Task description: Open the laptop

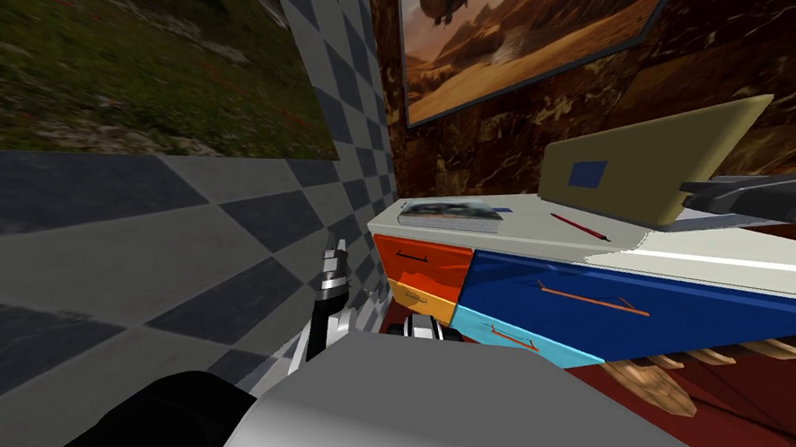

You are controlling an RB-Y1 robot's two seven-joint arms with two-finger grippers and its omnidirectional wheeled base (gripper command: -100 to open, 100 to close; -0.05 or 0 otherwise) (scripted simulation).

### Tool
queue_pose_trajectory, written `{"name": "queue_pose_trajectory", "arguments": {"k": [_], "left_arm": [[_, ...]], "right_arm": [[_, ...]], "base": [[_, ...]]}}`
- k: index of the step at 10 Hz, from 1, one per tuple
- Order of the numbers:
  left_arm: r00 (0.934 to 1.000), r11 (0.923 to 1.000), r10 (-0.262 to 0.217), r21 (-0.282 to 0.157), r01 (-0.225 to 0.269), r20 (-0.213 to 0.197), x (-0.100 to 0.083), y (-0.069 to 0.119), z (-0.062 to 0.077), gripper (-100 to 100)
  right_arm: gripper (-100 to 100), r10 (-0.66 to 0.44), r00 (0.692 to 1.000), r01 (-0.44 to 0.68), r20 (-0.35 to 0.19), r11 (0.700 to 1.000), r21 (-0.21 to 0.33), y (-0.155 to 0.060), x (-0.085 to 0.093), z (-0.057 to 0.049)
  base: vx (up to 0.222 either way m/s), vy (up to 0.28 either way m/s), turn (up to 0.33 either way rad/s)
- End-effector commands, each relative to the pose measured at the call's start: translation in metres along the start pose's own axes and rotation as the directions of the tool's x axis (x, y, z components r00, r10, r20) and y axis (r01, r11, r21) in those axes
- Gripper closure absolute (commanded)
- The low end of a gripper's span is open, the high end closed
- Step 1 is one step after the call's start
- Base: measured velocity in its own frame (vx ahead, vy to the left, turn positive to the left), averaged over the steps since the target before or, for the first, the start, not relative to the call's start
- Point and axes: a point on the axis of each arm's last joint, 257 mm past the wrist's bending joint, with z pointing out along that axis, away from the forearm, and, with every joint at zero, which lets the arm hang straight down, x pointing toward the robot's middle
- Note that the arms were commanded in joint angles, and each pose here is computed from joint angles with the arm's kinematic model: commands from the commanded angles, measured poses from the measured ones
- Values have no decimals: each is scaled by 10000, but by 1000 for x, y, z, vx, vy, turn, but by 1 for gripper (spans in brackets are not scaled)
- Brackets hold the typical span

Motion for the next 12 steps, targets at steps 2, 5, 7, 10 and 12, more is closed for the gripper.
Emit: {"name": "queue_pose_trajectory", "arguments": {"k": [2, 5, 7, 10, 12], "left_arm": [[10000, 10000, 1, 0, -1, 0, 0, 0, 0, 0], [10000, 10000, 0, 0, 0, 0, 0, 0, 0, 0], [10000, 10000, 1, 0, -1, 0, 0, 0, 0, 0], [10000, 10000, 0, 0, 0, 0, 0, 0, 0, 0], [10000, 10000, 0, 0, 0, 0, 0, 0, 0, 0]], "right_arm": [[100, 1609, 9869, -1607, -74, 9866, 268, -15, 19, -8], [100, 2825, 9592, -2820, -47, 9583, 452, -25, 34, -13], [100, 3623, 9321, -3618, 1, 9306, 552, -30, 45, -16], [100, 4499, 8929, -4497, 161, 8899, 759, -41, 55, -20], [100, 5221, 8526, -5218, 221, 8484, 891, -47, 68, -23]], "base": [[-22, -19, 61], [-17, -18, 62], [-15, -15, 57], [-19, -9, 60], [-29, -5, 65]]}}
